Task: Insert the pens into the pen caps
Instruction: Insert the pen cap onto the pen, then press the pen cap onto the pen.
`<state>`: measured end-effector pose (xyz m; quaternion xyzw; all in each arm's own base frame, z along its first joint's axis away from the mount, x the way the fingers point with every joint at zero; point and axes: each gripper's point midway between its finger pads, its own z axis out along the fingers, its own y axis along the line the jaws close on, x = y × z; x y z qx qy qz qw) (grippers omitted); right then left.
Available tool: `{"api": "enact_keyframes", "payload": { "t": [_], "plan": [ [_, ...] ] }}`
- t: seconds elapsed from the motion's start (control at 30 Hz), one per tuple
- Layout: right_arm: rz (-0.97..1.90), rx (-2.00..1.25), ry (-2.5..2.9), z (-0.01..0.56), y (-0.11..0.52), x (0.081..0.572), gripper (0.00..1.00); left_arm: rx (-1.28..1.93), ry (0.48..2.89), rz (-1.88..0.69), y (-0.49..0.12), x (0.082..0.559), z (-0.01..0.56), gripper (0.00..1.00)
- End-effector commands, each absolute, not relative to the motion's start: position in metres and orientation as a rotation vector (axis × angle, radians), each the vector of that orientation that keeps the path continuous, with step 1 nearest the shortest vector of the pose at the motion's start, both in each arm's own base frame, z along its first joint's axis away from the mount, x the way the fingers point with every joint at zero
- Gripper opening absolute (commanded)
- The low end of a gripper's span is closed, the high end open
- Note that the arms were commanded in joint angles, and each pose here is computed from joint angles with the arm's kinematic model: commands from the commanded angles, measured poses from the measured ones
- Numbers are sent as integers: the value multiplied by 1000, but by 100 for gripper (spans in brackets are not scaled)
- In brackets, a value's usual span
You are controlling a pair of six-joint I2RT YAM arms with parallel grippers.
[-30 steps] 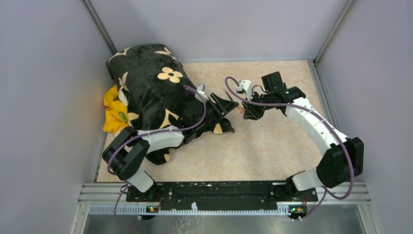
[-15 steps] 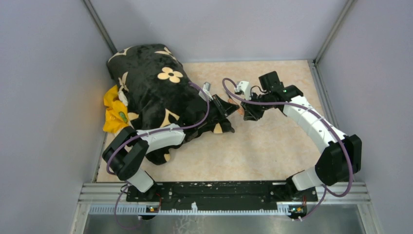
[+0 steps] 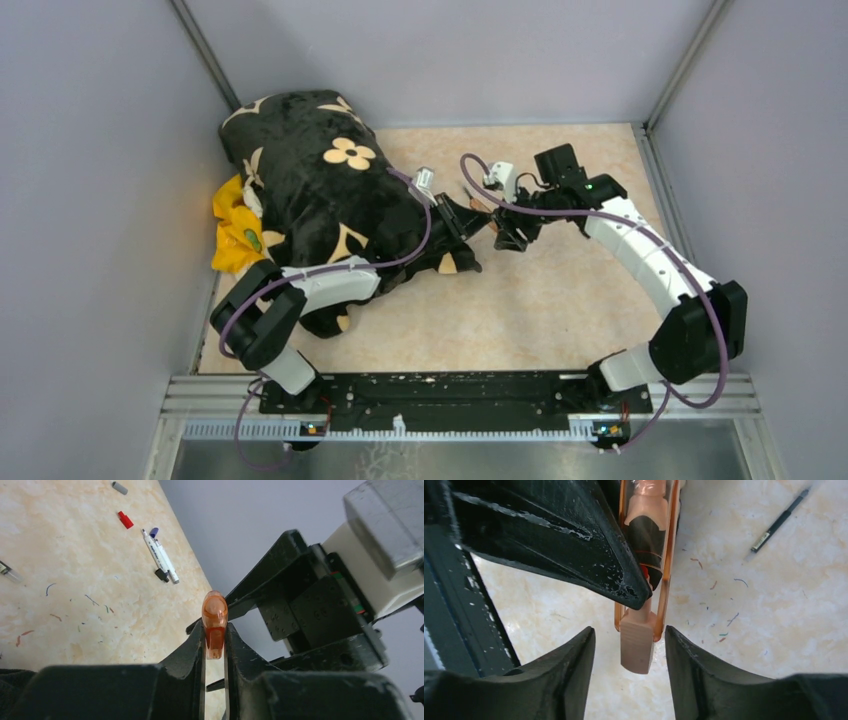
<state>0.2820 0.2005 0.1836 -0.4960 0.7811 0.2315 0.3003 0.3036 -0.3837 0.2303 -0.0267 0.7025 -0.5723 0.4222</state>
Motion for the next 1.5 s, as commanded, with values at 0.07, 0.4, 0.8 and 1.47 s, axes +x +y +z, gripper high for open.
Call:
{"api": "enact_keyframes", "payload": {
  "t": [0.07, 0.4, 0.8, 1.47],
  "plan": [
    [830, -1198, 1903, 228, 200, 272, 65, 121, 1464, -1449, -369, 290, 275, 0],
    [1076, -1200, 1732, 233, 208, 231, 77, 461, 1232, -1461, -352, 264, 310, 0],
    [1180, -1161, 1702, 246, 218, 230, 64, 635, 1174, -1551, -365, 242, 315, 0],
    [1322, -1171, 1643, 257, 224, 216, 25, 720, 1165, -1563, -371, 236, 315, 0]
  ]
}}
